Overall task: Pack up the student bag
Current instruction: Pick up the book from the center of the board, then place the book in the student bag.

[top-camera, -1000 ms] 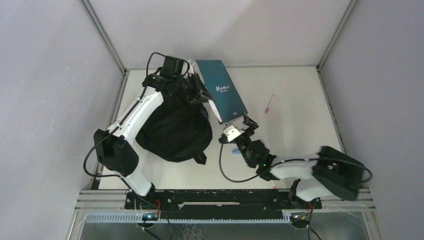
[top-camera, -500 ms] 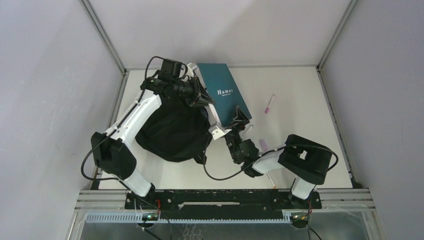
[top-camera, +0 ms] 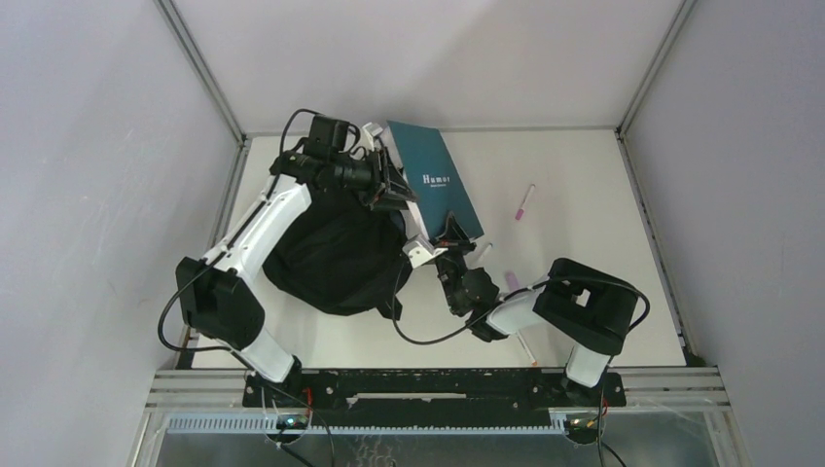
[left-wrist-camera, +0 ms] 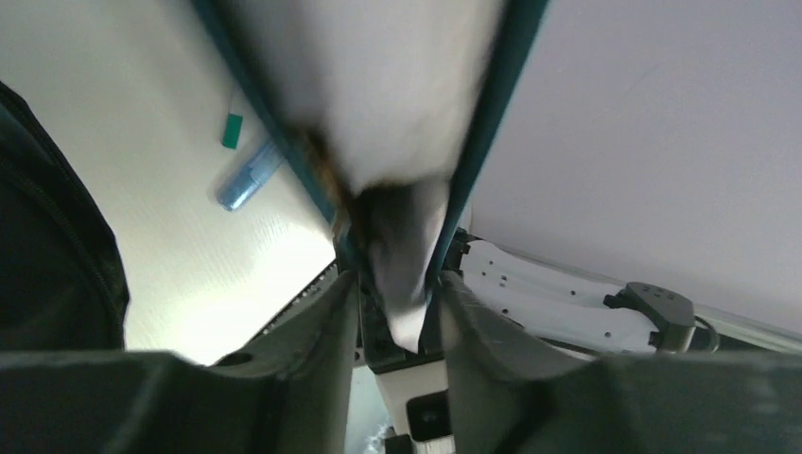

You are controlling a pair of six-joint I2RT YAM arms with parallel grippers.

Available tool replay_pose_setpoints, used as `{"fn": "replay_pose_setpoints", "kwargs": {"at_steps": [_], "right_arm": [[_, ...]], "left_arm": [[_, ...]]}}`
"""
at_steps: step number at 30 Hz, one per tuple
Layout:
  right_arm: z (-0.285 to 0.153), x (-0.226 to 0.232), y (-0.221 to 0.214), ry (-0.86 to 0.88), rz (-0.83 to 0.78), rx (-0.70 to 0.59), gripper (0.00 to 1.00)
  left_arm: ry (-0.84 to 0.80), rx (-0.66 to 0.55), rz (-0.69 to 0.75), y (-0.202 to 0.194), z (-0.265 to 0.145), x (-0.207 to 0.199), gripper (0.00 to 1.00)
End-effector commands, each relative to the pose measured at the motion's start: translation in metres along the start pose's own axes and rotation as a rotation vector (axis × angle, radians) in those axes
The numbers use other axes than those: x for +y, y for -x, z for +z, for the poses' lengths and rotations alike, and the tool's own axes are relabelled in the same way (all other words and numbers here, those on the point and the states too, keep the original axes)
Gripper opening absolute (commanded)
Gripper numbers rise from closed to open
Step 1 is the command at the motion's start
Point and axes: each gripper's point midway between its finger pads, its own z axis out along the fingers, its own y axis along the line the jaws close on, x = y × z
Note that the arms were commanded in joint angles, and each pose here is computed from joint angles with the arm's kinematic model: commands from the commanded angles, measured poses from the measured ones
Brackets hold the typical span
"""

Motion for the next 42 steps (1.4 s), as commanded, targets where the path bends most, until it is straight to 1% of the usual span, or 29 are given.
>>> {"fn": "replay_pose_setpoints", "kwargs": {"at_steps": [1, 2, 3, 6, 9, 11, 12, 13, 15, 16, 18, 19, 20, 21, 22, 25, 26, 28, 32, 33, 36, 37, 39, 42], "right_arm": [[0.005, -0.035, 0.006, -0.139, 0.141, 0.035, 0.0], [0.005, -0.041, 0.006, -0.157, 0.178, 0.044, 0.0], [0.004, -0.046, 0.006, -0.174, 0.213, 0.052, 0.0], [0.001, -0.055, 0.005, -0.185, 0.281, 0.085, 0.0], [-0.001, -0.054, 0.009, -0.11, 0.347, 0.099, 0.0], [-0.002, -0.05, 0.009, -0.018, 0.451, 0.117, 0.0], [-0.001, -0.051, 0.013, 0.044, 0.532, 0.123, 0.0], [-0.001, -0.046, 0.014, 0.147, 0.628, 0.148, 0.0], [-0.007, -0.053, 0.017, 0.314, 0.868, 0.184, 0.0], [-0.011, -0.061, 0.013, 0.349, 0.979, 0.206, 0.0], [-0.015, -0.082, 0.013, 0.374, 1.134, 0.198, 0.0], [-0.019, -0.089, 0.011, 0.377, 1.198, 0.215, 0.0], [-0.022, -0.095, 0.008, 0.375, 1.241, 0.228, 0.0], [-0.025, -0.103, 0.005, 0.377, 1.288, 0.242, 0.0], [-0.028, -0.105, 0.002, 0.389, 1.329, 0.263, 0.0], [-0.038, -0.11, -0.003, 0.427, 1.459, 0.317, 0.0], [-0.038, -0.111, -0.005, 0.428, 1.485, 0.329, 0.0], [-0.044, -0.105, -0.012, 0.444, 1.526, 0.391, 0.0], [-0.047, -0.103, -0.015, 0.47, 1.606, 0.435, 0.0], [-0.047, -0.104, -0.017, 0.466, 1.625, 0.443, 0.0], [-0.047, -0.11, -0.028, 0.419, 1.655, 0.468, 0.0], [-0.047, -0.112, -0.032, 0.403, 1.66, 0.477, 0.0], [-0.049, -0.115, -0.041, 0.379, 1.674, 0.499, 0.0], [-0.051, -0.117, -0.051, 0.351, 1.69, 0.53, 0.0]], "left_arm": [[-0.056, -0.021, 0.151, -0.012, -0.028, -0.03, 0.53], [-0.038, -0.044, 0.16, -0.01, -0.032, -0.029, 0.58], [-0.025, -0.068, 0.17, -0.007, -0.038, -0.028, 0.66], [0.02, -0.142, 0.196, 0.001, -0.055, -0.022, 0.8], [0.066, -0.226, 0.214, 0.01, -0.072, -0.012, 0.86], [0.086, -0.293, 0.235, 0.016, -0.085, -0.007, 0.87], [0.12, -0.341, 0.251, 0.022, -0.09, -0.001, 0.87], [0.171, -0.388, 0.271, 0.026, -0.096, 0.008, 0.88], [0.268, -0.463, 0.321, 0.029, -0.106, 0.026, 0.86], [0.309, -0.493, 0.353, 0.029, -0.112, 0.033, 0.84], [0.388, -0.555, 0.42, 0.03, -0.121, 0.048, 0.82], [0.423, -0.594, 0.444, 0.03, -0.125, 0.056, 0.85], [0.455, -0.63, 0.455, 0.029, -0.127, 0.063, 0.93], [0.474, -0.647, 0.47, 0.025, -0.127, 0.067, 0.99], [0.48, -0.633, 0.486, 0.02, -0.123, 0.072, 1.0], [0.568, -0.535, 0.529, 0.005, -0.108, 0.094, 1.0], [0.601, -0.521, 0.546, 0.002, -0.104, 0.1, 1.0], [0.652, -0.509, 0.578, -0.003, -0.098, 0.109, 1.0], [0.681, -0.445, 0.653, -0.017, -0.083, 0.116, 1.0], [0.679, -0.413, 0.68, -0.023, -0.077, 0.116, 1.0], [0.719, -0.287, 0.766, -0.043, -0.059, 0.122, 1.0], [0.758, -0.251, 0.785, -0.047, -0.056, 0.128, 1.0], [0.832, -0.21, 0.811, -0.051, -0.051, 0.137, 1.0], [0.873, -0.186, 0.808, -0.053, -0.043, 0.145, 1.0]]}}
